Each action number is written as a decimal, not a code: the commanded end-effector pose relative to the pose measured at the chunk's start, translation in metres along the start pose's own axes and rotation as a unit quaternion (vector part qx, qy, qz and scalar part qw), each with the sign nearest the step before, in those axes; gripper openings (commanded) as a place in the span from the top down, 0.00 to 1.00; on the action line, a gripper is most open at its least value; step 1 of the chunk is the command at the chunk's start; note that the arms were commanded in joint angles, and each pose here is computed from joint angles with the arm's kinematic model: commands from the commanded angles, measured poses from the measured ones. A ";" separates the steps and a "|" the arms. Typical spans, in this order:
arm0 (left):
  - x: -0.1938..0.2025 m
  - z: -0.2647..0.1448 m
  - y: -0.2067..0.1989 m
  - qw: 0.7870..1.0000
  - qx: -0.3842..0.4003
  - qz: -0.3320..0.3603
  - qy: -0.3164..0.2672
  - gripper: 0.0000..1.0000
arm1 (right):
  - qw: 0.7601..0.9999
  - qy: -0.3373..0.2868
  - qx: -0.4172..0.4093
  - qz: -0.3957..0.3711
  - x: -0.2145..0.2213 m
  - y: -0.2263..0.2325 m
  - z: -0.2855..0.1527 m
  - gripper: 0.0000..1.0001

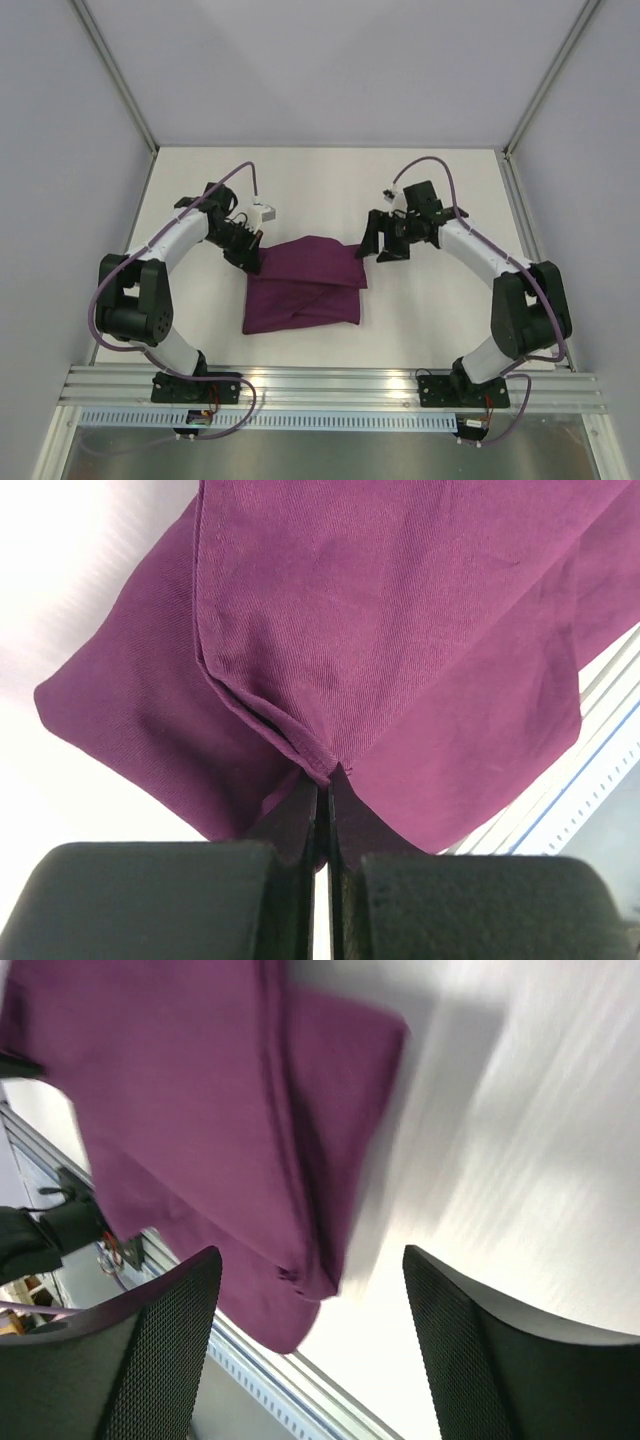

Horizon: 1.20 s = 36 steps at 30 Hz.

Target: Prepare the surgical pack

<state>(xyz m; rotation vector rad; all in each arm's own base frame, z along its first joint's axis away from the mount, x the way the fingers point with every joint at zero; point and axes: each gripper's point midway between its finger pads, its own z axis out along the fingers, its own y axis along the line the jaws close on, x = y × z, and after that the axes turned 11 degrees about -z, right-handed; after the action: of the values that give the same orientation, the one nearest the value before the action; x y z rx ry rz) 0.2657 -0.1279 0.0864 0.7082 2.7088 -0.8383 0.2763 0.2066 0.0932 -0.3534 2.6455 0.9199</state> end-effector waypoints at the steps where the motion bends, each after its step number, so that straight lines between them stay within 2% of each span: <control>1: 0.000 -0.001 0.013 0.999 -0.020 0.042 -0.003 1.00 | 0.997 -0.057 0.006 -0.045 -0.056 0.017 -0.020 0.23; 2: 0.002 0.000 0.014 0.999 -0.020 0.041 -0.001 1.00 | 0.996 -0.074 -0.003 -0.049 -0.079 0.025 -0.024 0.23; 4: 0.004 0.001 0.014 0.999 -0.021 0.041 0.000 1.00 | 0.998 -0.057 0.003 -0.033 -0.090 0.015 -0.005 0.23; 6: 0.005 0.002 0.014 0.999 -0.021 0.042 -0.002 1.00 | 0.998 -0.066 0.003 -0.023 -0.118 0.018 0.000 0.23; 7: 0.005 0.002 0.014 0.999 -0.021 0.040 -0.001 1.00 | 0.999 -0.041 0.002 -0.002 -0.119 0.007 0.022 0.24; 9: 0.004 0.002 0.014 0.999 -0.021 0.039 -0.003 1.00 | 0.999 -0.033 -0.021 0.019 -0.137 0.014 0.033 0.28; 11: 0.003 0.002 0.014 0.999 -0.021 0.038 -0.005 1.00 | 0.998 0.019 -0.027 0.051 -0.125 0.004 0.062 0.29; 12: 0.003 0.002 0.014 0.999 -0.021 0.038 -0.005 1.00 | 0.998 0.017 -0.032 0.048 -0.136 0.008 0.065 0.30; 17: 0.003 0.003 0.014 0.999 -0.022 0.030 -0.008 1.00 | 0.988 0.078 -0.092 0.093 -0.115 0.017 0.109 0.31; 20: 0.004 0.006 0.014 1.000 -0.017 0.022 -0.006 1.00 | 0.982 0.094 -0.129 0.099 -0.111 0.031 0.124 0.33; 23: 0.003 0.006 0.014 1.000 -0.017 0.019 -0.005 1.00 | 0.978 0.114 -0.128 0.121 -0.103 0.028 0.138 0.35; 29: 0.001 0.006 0.019 0.999 -0.027 0.019 -0.003 1.00 | 0.967 0.145 -0.157 0.141 -0.094 0.037 0.146 0.54; 32: 0.002 0.007 0.020 0.999 -0.030 0.018 0.000 1.00 | 0.970 0.123 -0.169 0.124 -0.107 0.047 0.139 0.71; 33: 0.002 0.006 0.020 0.999 -0.030 0.018 0.000 1.00 | 0.971 0.114 -0.172 0.122 -0.113 0.049 0.137 0.81; 35: 0.002 0.007 0.020 0.999 -0.030 0.017 0.001 1.00 | 0.972 0.092 -0.186 0.108 -0.128 0.060 0.131 0.94; 36: 0.001 0.006 0.021 0.999 -0.031 0.017 0.000 1.00 | 0.972 0.082 -0.190 0.107 -0.136 0.064 0.127 0.97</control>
<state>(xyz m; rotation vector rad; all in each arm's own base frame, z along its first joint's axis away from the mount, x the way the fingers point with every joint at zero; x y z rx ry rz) 0.2656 -0.1241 0.0748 0.7384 2.7037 -0.8062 0.3852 0.3389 0.0387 -0.2058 2.8361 1.4678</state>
